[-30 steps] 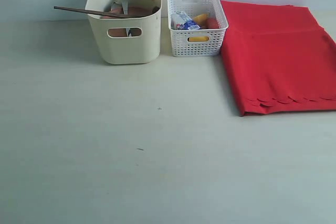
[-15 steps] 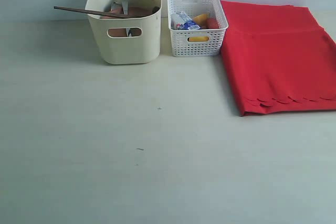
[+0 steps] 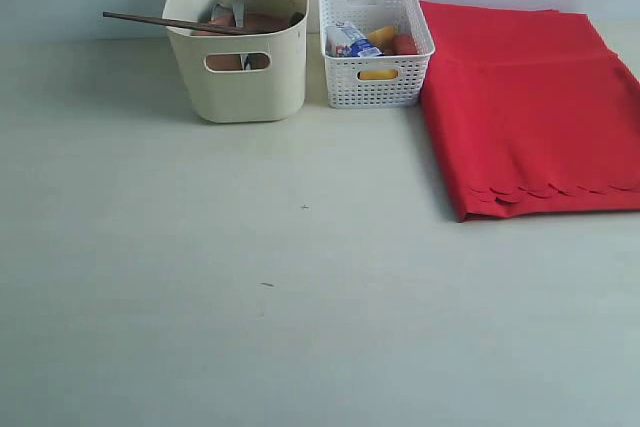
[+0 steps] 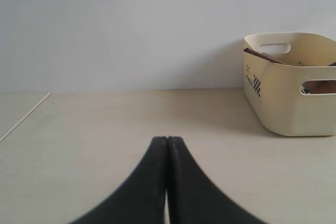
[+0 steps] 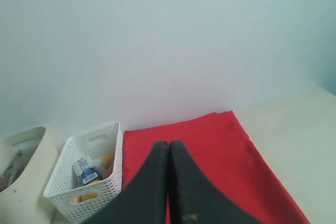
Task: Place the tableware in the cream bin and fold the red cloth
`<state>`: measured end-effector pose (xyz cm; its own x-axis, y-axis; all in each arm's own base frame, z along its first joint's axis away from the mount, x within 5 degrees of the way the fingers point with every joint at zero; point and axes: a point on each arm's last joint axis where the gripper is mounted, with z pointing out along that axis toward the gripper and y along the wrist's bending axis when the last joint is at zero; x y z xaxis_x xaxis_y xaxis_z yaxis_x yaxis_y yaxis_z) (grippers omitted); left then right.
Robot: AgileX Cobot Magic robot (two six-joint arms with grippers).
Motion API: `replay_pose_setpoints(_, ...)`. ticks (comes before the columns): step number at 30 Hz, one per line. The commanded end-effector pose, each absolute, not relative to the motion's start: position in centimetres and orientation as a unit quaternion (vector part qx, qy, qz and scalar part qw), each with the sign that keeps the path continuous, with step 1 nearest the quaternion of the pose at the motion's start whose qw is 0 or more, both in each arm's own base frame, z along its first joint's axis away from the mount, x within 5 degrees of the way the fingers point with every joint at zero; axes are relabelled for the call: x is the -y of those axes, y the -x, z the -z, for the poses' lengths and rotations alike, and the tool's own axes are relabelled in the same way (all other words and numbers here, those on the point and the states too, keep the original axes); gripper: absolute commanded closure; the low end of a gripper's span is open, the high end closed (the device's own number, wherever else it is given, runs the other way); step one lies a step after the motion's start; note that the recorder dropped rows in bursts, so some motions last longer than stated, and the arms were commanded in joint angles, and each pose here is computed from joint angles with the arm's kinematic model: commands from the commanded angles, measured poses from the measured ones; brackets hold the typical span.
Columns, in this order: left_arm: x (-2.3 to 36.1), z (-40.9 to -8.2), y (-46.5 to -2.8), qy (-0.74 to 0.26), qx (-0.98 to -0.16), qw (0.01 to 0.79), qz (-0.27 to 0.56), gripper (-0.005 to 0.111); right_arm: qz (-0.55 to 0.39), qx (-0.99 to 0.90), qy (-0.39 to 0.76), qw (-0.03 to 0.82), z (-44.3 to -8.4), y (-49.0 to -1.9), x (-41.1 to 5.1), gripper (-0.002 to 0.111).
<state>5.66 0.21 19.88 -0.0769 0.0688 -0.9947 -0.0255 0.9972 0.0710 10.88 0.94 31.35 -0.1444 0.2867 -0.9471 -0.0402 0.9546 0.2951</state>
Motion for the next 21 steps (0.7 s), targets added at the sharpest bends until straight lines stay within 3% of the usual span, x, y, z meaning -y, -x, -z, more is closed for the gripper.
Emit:
replay_pose_setpoints(1, -0.2, -19.9, -5.6, -0.015, -0.73, 0.682, -0.037, 0.107, -0.121, -0.735, -0.052, 0.665, -29.0, -8.2, -0.9, 0.108)
replay_pose_setpoints(8, -0.2, -19.9, -5.6, -0.015, -0.73, 0.682, -0.037, 0.107, -0.121, -0.725, -0.021, 0.678, -23.5, -5.4, -1.0, 0.108)
replay_pose_setpoints(21, -0.2, -19.9, -5.6, -0.015, -0.73, 0.682, -0.037, 0.107, -0.115, -0.746, -0.023, 0.655, -19.7, -5.5, -0.9, 0.108)
